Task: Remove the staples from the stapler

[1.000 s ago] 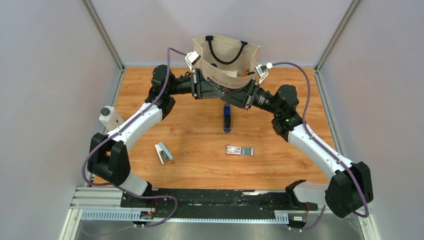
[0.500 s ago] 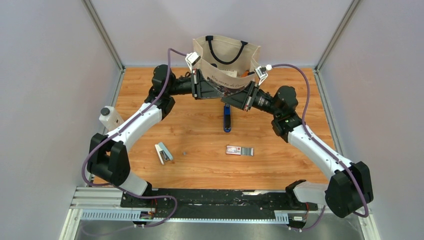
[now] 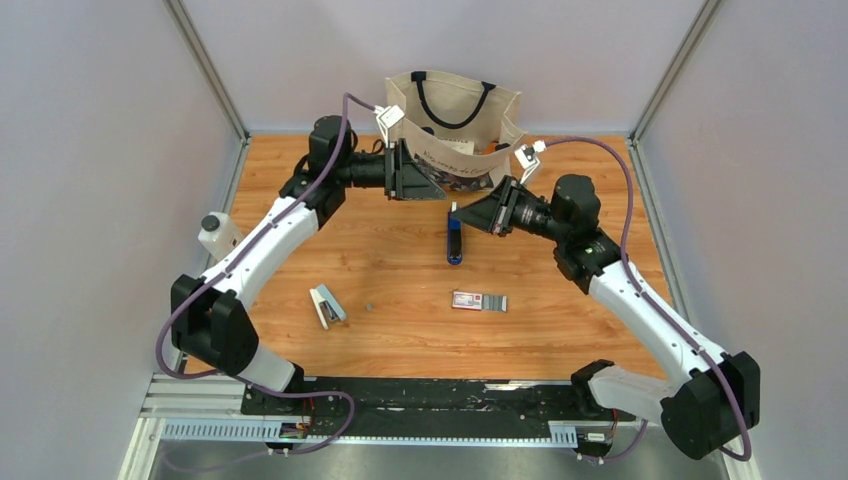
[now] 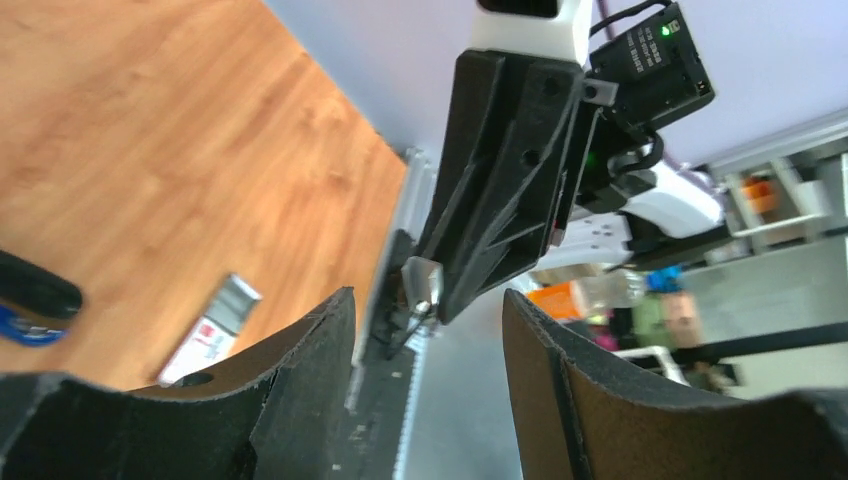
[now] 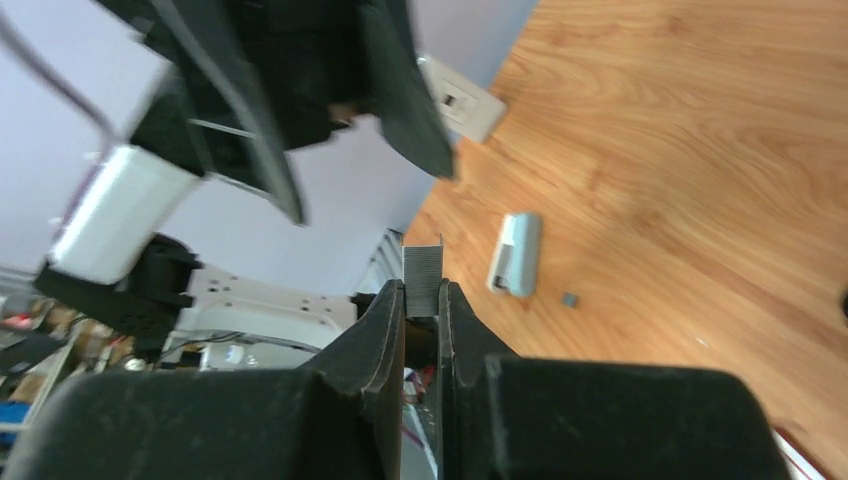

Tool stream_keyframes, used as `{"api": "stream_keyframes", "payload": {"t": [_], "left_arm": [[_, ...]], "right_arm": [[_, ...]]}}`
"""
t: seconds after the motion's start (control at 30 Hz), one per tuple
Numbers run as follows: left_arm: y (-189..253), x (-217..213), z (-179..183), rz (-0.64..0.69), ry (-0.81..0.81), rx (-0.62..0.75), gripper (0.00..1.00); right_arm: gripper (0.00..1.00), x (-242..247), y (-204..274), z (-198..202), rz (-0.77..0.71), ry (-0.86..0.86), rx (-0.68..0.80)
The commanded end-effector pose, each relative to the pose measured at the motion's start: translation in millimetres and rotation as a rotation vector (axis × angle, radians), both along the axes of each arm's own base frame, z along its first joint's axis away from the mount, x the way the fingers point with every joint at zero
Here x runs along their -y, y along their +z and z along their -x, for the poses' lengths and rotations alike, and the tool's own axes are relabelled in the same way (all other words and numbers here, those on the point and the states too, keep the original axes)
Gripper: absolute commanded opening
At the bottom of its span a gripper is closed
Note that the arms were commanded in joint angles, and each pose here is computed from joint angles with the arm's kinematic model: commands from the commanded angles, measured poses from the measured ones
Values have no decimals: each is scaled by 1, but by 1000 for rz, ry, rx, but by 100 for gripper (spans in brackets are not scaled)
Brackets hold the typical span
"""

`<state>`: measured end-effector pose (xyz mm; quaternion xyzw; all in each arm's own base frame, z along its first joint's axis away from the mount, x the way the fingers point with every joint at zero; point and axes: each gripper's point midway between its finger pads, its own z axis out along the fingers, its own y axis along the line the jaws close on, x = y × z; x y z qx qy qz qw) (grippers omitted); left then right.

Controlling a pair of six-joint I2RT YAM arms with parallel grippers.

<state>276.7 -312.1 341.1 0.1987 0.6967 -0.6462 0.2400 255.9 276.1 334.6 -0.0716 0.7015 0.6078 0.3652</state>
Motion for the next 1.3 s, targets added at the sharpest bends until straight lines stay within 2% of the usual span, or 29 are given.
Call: {"api": "stream_keyframes", "payload": {"t": [0.0, 0.13, 0.37, 0.67, 0.83, 1.0, 1.27], "left_arm": [[-2, -17, 5, -189, 25, 151, 64], [-28, -34, -3, -346, 82, 234, 63], [-74, -48, 4, -518, 72, 331, 63], [-127, -52, 17, -639, 7, 374, 58], [-139, -53, 28, -621, -41, 391, 57], [-147, -54, 33, -610, -29, 437, 57], [-148, -52, 36, -601, -43, 417, 56]], "right_arm": [[6, 23, -53, 1, 262, -99, -107], [2, 50, -116, 6, 495, -181, -263], [2, 80, -189, 26, 733, -226, -426], [0, 106, -235, 42, 1000, -300, -498], [6, 97, -251, 49, 1034, -261, -515], [5, 98, -265, 50, 1077, -261, -535], [4, 94, -280, 48, 1103, -246, -553]]}}
